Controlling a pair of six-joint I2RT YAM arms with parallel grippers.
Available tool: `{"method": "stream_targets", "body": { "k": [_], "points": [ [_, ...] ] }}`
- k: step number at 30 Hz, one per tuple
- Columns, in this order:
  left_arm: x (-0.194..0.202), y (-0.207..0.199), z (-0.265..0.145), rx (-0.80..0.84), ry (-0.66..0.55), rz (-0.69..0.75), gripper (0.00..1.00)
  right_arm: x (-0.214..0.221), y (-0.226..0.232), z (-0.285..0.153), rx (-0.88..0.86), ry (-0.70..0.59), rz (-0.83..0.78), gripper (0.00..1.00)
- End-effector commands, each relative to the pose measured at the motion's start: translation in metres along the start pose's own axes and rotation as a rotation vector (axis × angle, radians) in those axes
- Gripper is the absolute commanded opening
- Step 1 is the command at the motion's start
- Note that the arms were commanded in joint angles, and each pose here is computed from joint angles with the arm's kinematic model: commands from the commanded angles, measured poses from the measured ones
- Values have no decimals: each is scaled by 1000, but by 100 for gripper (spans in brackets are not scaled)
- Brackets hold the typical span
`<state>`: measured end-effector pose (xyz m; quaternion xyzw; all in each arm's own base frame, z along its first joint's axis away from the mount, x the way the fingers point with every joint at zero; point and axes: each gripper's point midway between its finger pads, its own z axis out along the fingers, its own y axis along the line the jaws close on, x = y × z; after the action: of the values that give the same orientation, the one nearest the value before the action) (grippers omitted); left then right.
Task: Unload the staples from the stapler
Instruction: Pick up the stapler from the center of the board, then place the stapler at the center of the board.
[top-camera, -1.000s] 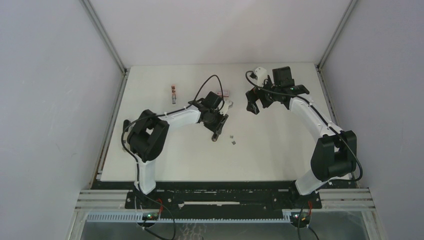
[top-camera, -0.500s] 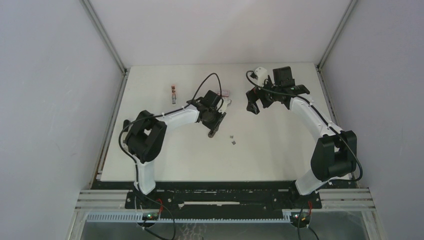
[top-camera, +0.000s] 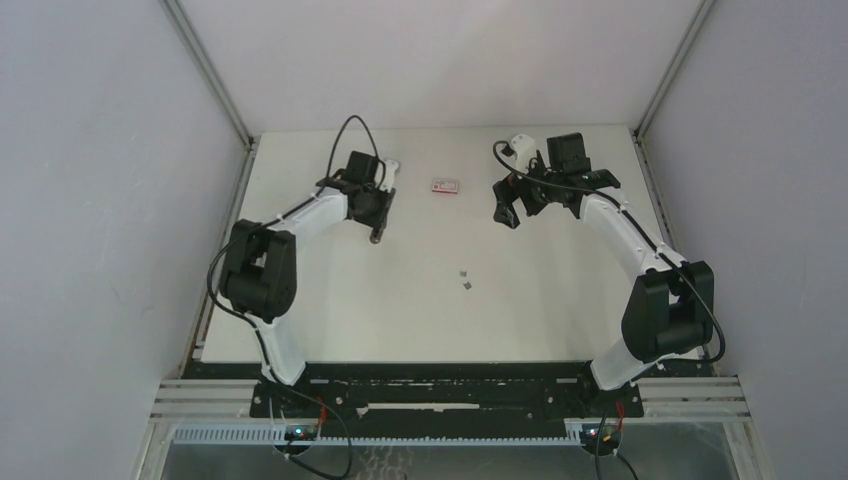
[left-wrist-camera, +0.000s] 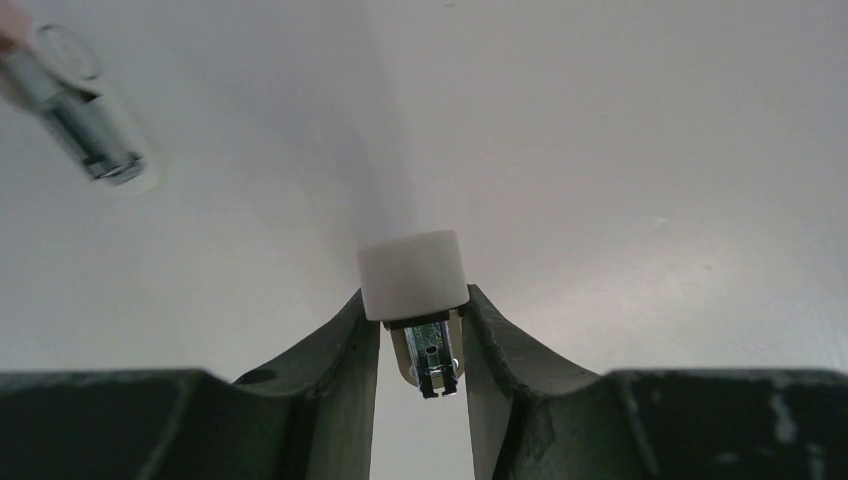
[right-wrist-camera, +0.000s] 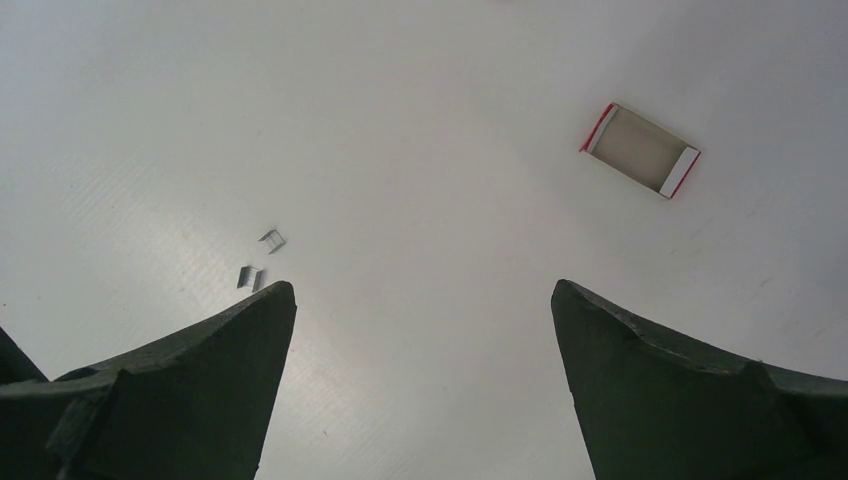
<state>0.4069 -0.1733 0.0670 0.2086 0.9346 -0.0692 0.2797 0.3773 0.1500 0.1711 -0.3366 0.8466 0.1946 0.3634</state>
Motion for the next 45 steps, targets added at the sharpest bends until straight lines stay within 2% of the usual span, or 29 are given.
{"method": "stream_targets", "body": {
  "k": [1, 13, 21, 30, 45],
  "points": [
    [-39, 45, -35, -73, -122, -31, 37, -16, 2, -13, 4, -59, -24, 100],
    [-41, 151, -45, -192, -139, -189, 37, -15, 3, -10, 0, -53, -22, 100],
    [-55, 197, -37, -218, -146, -248, 38, -14, 2, -9, 2, -50, -22, 100],
    [-57, 205, 4, -149, -80, -257, 39, -13, 0, -9, 7, -46, -20, 100],
    [-50, 205, 33, -107, -15, -266, 39, -11, -1, -7, 6, -40, -19, 100]
  ]
}}
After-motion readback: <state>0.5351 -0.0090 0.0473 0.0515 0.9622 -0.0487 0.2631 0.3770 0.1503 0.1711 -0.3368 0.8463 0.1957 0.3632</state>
